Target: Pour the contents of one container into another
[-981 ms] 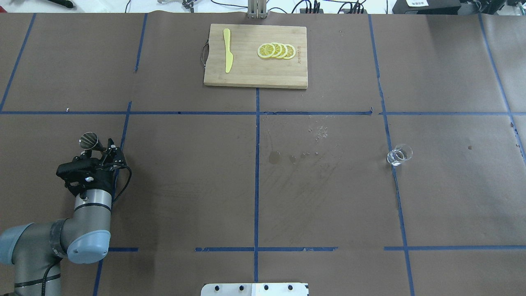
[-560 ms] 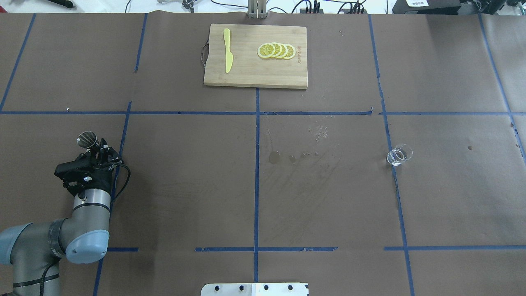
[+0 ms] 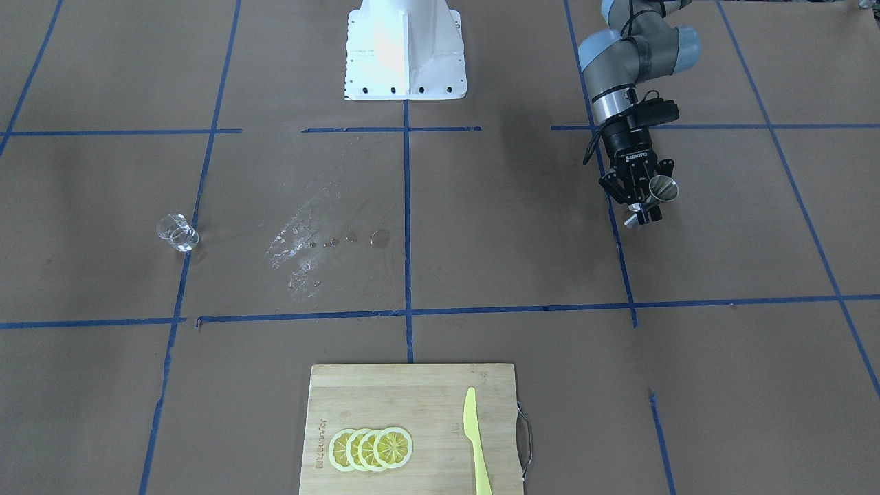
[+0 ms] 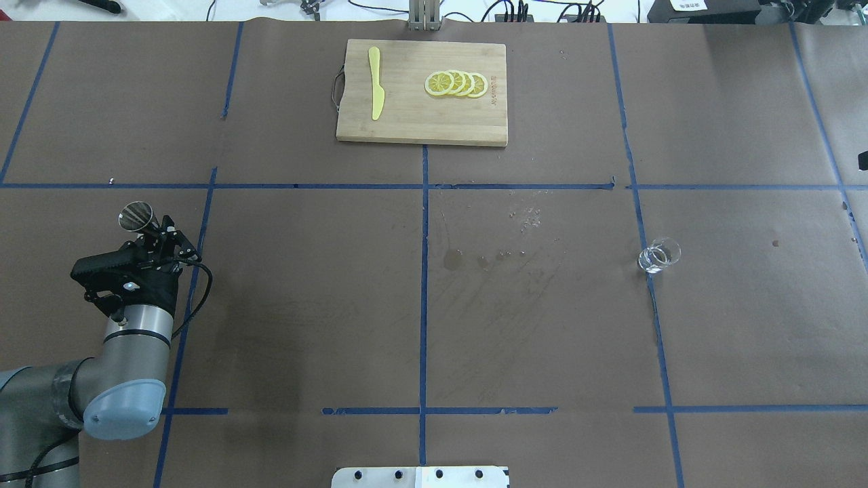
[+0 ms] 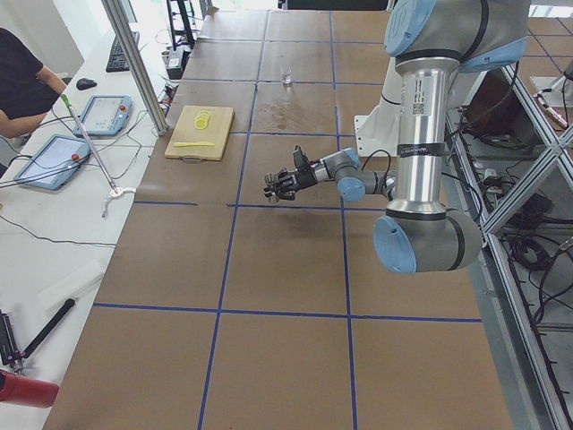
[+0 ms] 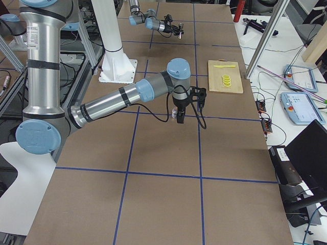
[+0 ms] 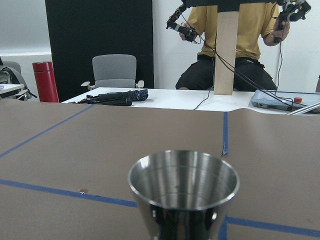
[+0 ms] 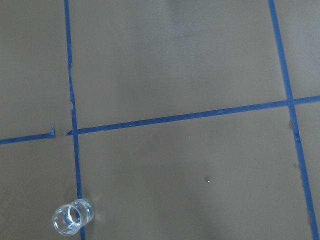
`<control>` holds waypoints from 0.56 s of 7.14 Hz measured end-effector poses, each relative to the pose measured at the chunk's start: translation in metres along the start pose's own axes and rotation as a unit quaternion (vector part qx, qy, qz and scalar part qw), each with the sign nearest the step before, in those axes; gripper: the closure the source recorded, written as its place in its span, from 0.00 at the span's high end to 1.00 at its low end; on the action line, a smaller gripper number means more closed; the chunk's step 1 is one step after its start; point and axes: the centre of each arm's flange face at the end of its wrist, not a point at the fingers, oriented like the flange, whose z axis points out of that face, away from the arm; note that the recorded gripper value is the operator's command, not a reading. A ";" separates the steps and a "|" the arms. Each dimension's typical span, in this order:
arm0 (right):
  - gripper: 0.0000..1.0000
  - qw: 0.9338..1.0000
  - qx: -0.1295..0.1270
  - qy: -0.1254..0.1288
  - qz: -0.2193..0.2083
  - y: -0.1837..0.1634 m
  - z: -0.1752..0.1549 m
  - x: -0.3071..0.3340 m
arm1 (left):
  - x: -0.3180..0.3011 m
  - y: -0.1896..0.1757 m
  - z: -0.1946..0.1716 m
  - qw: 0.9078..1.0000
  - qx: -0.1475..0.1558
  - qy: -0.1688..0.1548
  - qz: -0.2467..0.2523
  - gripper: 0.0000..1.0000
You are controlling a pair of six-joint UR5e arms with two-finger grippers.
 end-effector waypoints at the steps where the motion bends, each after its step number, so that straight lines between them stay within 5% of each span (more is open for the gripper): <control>1: 1.00 1.000 0.006 0.000 0.008 0.015 0.005 -0.024 | 0.011 -0.018 -0.007 1.000 0.000 0.010 0.008 0.00; 4: 1.00 0.998 0.055 -0.027 0.010 0.069 0.043 -0.054 | 0.032 -0.046 -0.022 0.999 0.001 0.042 0.034 0.00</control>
